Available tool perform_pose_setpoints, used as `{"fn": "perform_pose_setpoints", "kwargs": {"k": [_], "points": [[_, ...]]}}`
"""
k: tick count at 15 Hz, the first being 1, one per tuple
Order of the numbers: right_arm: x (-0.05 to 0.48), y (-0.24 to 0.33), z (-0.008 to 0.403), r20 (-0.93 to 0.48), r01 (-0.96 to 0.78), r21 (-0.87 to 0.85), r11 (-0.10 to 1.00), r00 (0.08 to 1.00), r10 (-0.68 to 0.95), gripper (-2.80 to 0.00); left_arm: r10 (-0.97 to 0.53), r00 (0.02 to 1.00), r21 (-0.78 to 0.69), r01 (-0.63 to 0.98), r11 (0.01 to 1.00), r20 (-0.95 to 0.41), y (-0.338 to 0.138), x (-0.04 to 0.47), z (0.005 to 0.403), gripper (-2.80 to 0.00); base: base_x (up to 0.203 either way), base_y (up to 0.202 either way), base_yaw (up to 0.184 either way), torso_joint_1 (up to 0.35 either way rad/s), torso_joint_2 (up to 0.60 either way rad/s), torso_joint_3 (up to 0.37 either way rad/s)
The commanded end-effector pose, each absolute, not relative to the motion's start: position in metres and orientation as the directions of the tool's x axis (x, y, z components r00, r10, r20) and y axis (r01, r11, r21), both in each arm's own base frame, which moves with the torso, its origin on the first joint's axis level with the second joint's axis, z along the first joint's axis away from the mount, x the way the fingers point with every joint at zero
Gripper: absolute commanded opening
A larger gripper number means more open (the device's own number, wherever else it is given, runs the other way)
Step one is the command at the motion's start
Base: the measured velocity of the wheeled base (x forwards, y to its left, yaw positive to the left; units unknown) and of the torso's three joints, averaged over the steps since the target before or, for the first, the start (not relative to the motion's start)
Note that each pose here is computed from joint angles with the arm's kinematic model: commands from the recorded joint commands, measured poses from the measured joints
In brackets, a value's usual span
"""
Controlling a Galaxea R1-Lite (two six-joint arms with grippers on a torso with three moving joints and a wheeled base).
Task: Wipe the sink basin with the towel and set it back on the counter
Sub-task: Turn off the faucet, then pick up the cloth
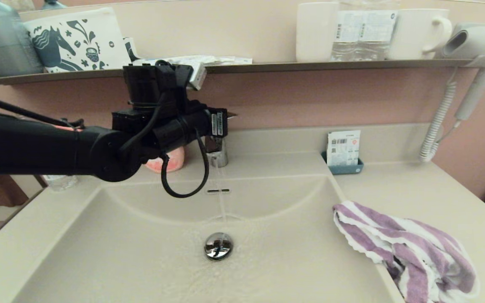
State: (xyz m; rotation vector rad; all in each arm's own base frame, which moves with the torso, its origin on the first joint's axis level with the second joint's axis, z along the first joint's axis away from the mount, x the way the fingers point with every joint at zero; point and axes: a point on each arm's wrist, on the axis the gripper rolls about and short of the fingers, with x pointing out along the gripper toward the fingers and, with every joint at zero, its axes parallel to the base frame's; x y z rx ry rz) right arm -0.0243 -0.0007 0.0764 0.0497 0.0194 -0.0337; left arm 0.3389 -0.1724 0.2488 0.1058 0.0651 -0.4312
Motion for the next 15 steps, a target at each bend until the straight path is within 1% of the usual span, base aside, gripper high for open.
{"fn": "perform_pose_setpoints", "kwargs": {"k": [1, 4, 8, 10, 15], "points": [[-0.024, -0.001, 0.076, -0.021, 0.035, 0.05, 0.998, 0.999, -0.034, -2.8, -0.421, 0.901, 0.089, 0.43, 0.898, -0.108, -0.172, 0.328, 0.241, -2.8, 0.0, 0.0, 0.0, 0.0, 0.0, 0.0], [-0.024, -0.001, 0.076, -0.021, 0.035, 0.05, 0.998, 0.999, -0.034, -2.8, -0.405, 0.913, 0.089, 0.408, 0.909, -0.048, -0.165, 0.328, 0.249, -2.8, 0.0, 0.0, 0.0, 0.0, 0.0, 0.0], [-0.024, -0.001, 0.076, -0.021, 0.035, 0.05, 0.998, 0.999, -0.034, -2.8, -0.376, 0.926, 0.087, 0.375, 0.923, 0.0, -0.143, 0.309, 0.27, -2.8, 0.0, 0.0, 0.0, 0.0, 0.0, 0.0], [-0.024, -0.001, 0.076, -0.021, 0.035, 0.05, 0.998, 0.999, -0.034, -2.8, -0.359, 0.933, 0.082, 0.358, 0.93, -0.009, -0.126, 0.286, 0.27, -2.8, 0.0, 0.0, 0.0, 0.0, 0.0, 0.0], [-0.024, -0.001, 0.076, -0.021, 0.035, 0.05, 0.998, 0.999, -0.034, -2.8, -0.263, 0.96, 0.041, 0.26, 0.965, 0.098, -0.081, 0.201, 0.293, -2.8, 0.0, 0.0, 0.0, 0.0, 0.0, 0.0]]}}
